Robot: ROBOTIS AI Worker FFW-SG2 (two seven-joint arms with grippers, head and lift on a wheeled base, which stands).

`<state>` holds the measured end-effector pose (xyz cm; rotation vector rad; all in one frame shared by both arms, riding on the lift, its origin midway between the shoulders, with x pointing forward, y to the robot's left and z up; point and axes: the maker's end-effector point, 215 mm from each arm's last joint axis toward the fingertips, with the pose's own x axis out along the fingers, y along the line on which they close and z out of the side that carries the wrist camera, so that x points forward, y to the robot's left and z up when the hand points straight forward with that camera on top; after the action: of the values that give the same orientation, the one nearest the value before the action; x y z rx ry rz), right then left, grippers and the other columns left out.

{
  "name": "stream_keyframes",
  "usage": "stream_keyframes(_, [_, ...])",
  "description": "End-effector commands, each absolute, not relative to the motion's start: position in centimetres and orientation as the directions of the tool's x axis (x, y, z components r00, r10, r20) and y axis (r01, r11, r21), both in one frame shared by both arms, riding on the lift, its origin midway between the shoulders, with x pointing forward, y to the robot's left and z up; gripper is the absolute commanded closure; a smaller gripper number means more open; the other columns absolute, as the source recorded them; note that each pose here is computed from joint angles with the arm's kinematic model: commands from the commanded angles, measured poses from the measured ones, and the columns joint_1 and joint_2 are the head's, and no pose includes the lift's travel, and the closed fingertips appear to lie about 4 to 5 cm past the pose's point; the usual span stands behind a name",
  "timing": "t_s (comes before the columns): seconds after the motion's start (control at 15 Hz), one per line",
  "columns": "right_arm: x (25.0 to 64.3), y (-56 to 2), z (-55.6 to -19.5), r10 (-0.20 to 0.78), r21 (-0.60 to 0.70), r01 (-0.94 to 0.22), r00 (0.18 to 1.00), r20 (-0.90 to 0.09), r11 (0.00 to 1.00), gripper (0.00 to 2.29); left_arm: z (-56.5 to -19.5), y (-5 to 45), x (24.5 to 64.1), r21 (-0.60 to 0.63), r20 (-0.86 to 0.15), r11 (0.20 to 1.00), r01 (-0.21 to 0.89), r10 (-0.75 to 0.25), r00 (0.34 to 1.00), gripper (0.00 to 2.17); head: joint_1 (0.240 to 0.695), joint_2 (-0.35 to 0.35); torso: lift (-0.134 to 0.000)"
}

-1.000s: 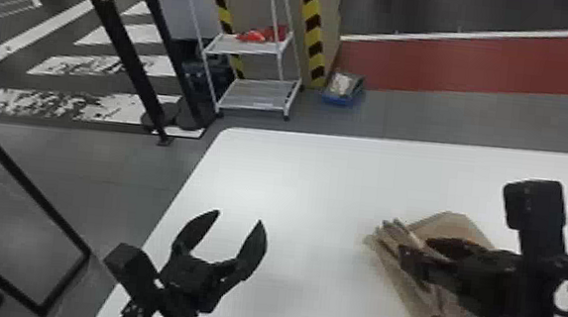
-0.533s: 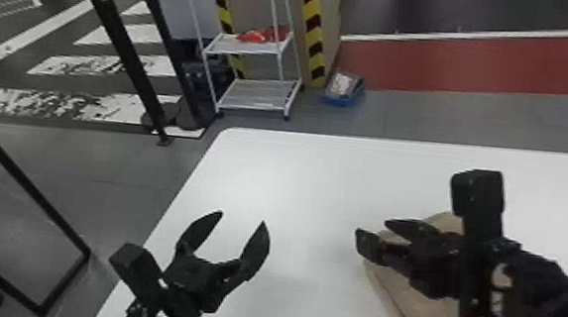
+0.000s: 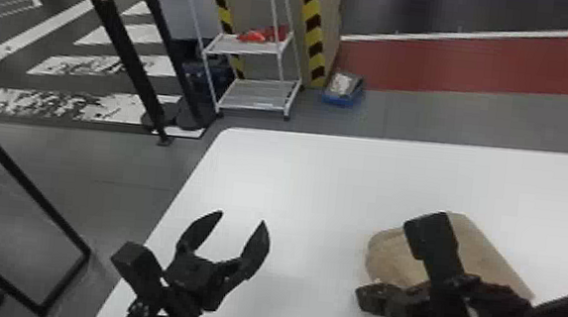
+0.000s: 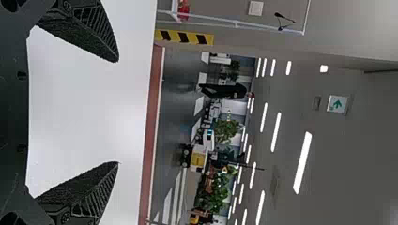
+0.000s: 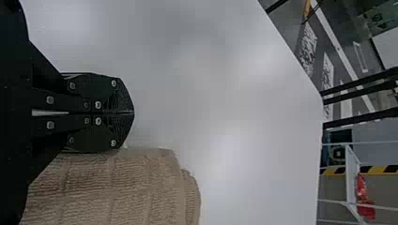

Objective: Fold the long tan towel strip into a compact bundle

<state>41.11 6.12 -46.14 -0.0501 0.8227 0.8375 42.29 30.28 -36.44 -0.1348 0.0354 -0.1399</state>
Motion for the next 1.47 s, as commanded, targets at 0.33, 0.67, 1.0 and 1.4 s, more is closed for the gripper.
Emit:
stream_keyframes(0.33, [42.7, -4.2, -47.5, 0.52, 0.267, -0.521, 0.43, -0.738, 0.811, 2.04, -36.9, 30.5, 42.8, -0.144, -0.027, 0.981, 0.131, -0.136, 0.99, 0.09, 0.695, 0.35, -0.12])
stream_keyframes(0.67, [44.7, -12.1, -47.2, 0.436, 0.261, -0.389, 0.481, -0.761, 0.884, 2.04, -36.8, 30.3, 43.3, -0.148, -0.022, 0.979, 0.138, -0.143, 0.99, 0.09, 0.695, 0.285, -0.12])
stream_keyframes(1.0, [45.0, -14.8, -41.4, 0.535, 0.399, -0.357, 0.567, -0.626, 0.845, 2.04, -36.6, 30.4, 43.4, -0.146, -0.019, 0.98, 0.137, -0.141, 0.99, 0.09, 0.695, 0.206, -0.12])
stream_keyframes(1.4, [55.0, -19.6, -35.9, 0.443, 0.37, -0.287, 0.767, -0.464, 0.884, 2.04, -36.7, 30.1, 43.2, -0.147, -0.021, 0.978, 0.146, -0.151, 0.988, 0.09, 0.695, 0.157, -0.12])
